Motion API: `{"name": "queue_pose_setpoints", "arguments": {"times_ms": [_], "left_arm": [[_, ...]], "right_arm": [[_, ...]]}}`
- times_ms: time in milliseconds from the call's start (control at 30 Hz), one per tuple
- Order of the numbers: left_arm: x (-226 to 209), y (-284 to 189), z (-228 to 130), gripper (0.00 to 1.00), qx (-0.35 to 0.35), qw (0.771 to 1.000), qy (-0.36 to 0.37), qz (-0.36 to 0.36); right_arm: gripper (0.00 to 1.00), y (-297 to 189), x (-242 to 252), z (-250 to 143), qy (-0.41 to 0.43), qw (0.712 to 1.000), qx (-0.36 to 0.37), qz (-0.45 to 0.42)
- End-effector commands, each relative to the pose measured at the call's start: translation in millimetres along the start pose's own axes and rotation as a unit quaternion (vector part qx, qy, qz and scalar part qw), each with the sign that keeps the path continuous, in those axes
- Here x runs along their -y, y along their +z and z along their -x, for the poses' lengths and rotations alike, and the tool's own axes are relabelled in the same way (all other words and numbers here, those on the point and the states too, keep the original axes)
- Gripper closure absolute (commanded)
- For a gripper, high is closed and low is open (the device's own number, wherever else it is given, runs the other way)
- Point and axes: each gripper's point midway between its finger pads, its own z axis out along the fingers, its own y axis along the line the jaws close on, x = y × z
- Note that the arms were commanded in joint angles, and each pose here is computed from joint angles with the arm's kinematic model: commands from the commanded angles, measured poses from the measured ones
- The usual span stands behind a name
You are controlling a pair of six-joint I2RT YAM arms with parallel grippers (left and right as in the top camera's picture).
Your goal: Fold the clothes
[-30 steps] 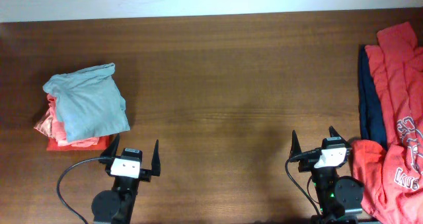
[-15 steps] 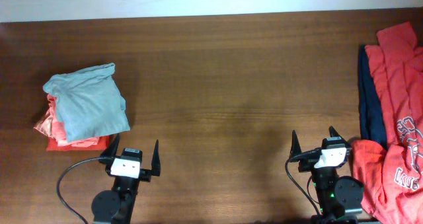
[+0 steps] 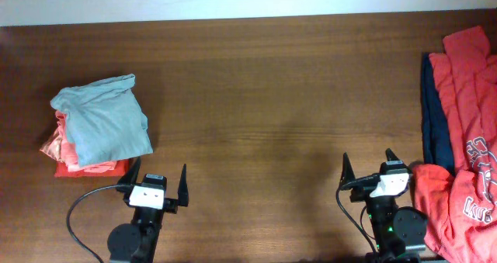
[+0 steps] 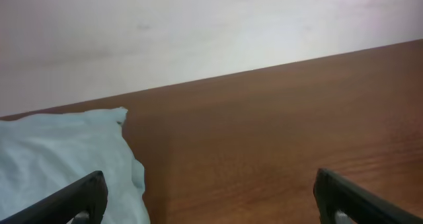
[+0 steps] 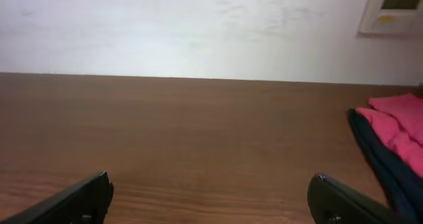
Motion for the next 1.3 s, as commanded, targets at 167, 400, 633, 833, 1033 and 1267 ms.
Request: {"name": "queue_pose_setpoints", "arguments": {"times_ms": [167, 400, 633, 833, 1033, 1267], "left_arm": [[-2, -8, 21, 0.01, -0.010, 0.999, -0.032, -0.004], [-4, -6, 41, 0.01, -0.049, 0.998, -0.034, -0.007], [-5, 10, 43, 0.01, -0.146, 0.988, -0.047, -0.014], [0, 32, 34, 0.01, -0.212, 0.975, -0.052, -0.030], [17, 39, 26, 0.01, -0.229, 0.968, -0.063, -0.076], [18, 41, 27, 0.01, -0.225, 0.969, -0.064, -0.080]], "right_arm": [[0.01, -19, 36, 27, 0.041, 0.993, -0.027, -0.107], [0.01, -19, 50, 33, 0.044, 0.983, -0.092, -0.151], [0.01, -5, 60, 15, 0.036, 0.956, -0.228, -0.182], [0.01, 18, 63, -20, 0.065, 0.910, -0.373, -0.171], [0.02, 11, 110, -53, 0.095, 0.851, -0.430, -0.286], [0.00, -10, 160, -93, 0.153, 0.784, -0.471, -0.374]]}}
